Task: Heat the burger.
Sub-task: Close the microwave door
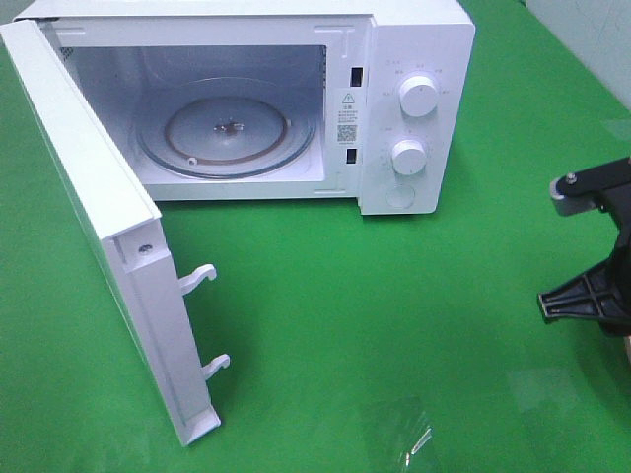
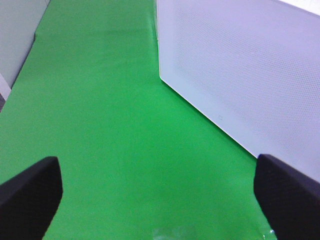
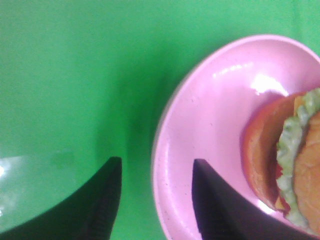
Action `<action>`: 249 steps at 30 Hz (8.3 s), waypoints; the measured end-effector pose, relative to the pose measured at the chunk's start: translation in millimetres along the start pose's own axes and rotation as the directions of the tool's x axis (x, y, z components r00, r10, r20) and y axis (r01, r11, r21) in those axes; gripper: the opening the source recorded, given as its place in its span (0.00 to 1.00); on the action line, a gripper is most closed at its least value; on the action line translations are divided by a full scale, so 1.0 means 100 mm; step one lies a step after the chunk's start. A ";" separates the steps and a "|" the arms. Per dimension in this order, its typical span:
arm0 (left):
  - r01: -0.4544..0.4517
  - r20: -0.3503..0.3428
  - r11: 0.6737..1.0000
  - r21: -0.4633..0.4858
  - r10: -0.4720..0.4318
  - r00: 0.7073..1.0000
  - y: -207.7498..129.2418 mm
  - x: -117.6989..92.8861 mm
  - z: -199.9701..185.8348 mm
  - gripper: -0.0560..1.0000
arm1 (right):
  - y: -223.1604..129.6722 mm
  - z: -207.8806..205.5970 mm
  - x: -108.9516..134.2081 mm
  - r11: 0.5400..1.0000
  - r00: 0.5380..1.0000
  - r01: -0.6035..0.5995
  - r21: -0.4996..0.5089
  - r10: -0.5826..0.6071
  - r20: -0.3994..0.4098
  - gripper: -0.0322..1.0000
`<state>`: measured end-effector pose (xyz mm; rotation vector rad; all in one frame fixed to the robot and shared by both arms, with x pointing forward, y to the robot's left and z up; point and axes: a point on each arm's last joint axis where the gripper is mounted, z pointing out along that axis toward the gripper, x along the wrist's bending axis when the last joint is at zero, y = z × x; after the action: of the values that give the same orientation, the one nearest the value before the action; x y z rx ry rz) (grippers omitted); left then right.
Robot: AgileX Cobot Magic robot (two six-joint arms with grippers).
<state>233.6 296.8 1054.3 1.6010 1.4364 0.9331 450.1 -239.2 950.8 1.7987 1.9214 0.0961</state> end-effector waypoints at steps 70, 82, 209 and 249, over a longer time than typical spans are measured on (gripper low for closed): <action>0.000 0.000 1.000 0.000 0.000 1.000 0.00 0.00 0.00 0.96 | -1.56 -1.58 -1.00 0.747 0.937 -0.270 -0.608 0.059 -0.344 0.77; 0.000 0.000 1.000 0.000 0.000 1.000 0.00 0.00 0.00 0.96 | -1.65 -1.61 -1.02 0.708 0.938 -0.318 -0.630 0.138 -0.319 0.77; -0.011 -0.066 0.979 -0.201 -0.003 0.998 0.64 0.17 1.57 0.05 | -1.65 -1.61 -1.02 0.708 0.938 -0.319 -0.630 0.139 -0.318 0.76; -0.070 0.287 0.976 -0.206 0.129 0.949 0.24 -0.25 2.79 0.05 | -1.65 -1.61 -1.02 0.708 0.938 -0.319 -0.630 0.139 -0.318 0.76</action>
<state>492.6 249.9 955.6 1.6008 1.0321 0.8185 234.5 -310.7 1059.6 1.5316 1.4898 1.0254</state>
